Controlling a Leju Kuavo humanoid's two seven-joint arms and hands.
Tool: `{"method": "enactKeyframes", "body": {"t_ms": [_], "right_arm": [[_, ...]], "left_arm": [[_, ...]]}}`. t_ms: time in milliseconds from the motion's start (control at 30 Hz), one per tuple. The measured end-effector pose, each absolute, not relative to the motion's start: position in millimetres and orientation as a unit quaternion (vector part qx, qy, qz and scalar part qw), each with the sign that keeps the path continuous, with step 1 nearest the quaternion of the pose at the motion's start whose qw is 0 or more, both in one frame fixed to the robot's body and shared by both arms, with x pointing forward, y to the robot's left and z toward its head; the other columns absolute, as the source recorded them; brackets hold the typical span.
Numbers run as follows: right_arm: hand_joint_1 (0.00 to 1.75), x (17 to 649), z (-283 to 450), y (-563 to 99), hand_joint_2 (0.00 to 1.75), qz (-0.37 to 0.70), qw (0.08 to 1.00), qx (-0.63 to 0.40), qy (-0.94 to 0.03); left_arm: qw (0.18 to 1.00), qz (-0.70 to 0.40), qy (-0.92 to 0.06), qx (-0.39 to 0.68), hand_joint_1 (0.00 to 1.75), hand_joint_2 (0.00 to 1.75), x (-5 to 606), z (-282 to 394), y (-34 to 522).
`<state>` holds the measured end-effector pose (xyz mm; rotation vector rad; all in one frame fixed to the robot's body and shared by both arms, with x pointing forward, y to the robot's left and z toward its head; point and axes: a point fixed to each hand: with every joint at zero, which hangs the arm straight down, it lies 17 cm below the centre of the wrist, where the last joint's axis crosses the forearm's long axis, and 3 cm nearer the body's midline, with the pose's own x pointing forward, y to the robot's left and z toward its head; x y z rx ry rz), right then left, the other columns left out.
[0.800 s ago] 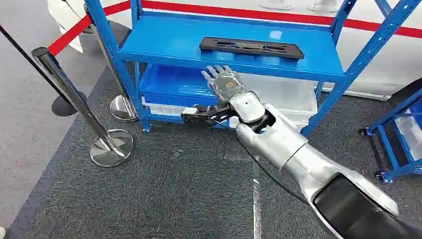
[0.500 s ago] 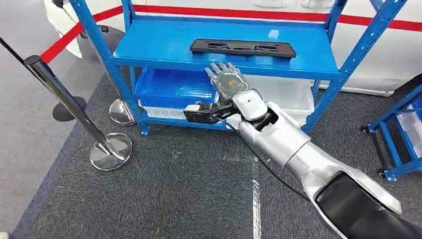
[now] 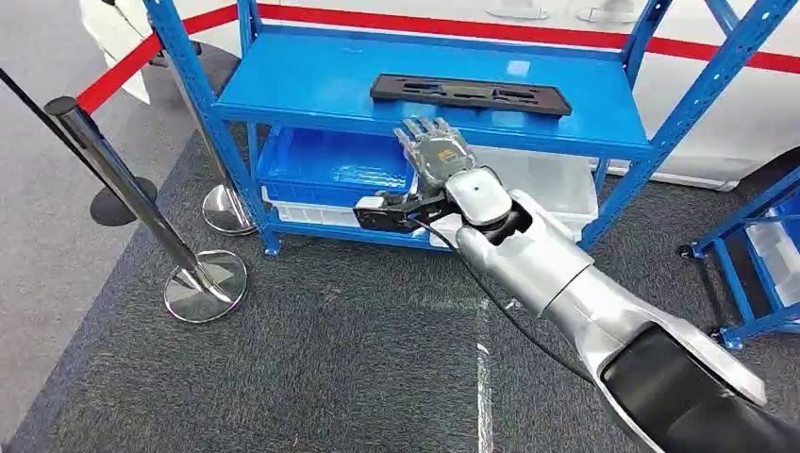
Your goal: Take the parts from the cabinet and place them on the table.
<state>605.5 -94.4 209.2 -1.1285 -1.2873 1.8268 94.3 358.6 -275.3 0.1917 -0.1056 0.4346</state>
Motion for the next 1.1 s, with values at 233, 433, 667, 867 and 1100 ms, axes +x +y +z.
{"method": "enactKeyframes", "body": {"t_ms": [233,433,667,867,1100], "right_arm": [[0.0,611,204,-118,0.0,0.692,0.325,-0.439,-0.472],[0.0,615,206,-130,0.0,0.69,0.329,-0.445,-0.466],[0.0,614,200,-134,0.0,0.692,0.334,-0.444,-0.461],[0.0,616,202,-138,0.0,0.692,0.335,-0.447,-0.458],[0.0,617,201,-144,0.0,0.689,0.339,-0.449,-0.456]], "left_arm": [[0.97,0.216,-0.051,0.095,0.0,0.0,94,-275,358],[0.97,0.217,-0.052,0.097,0.0,0.0,95,-275,360],[0.97,0.216,-0.051,0.097,0.0,0.0,92,-276,359],[0.97,0.216,-0.052,0.099,0.0,0.0,94,-275,361],[0.97,0.215,-0.053,0.096,0.0,0.0,94,-275,360]]}}
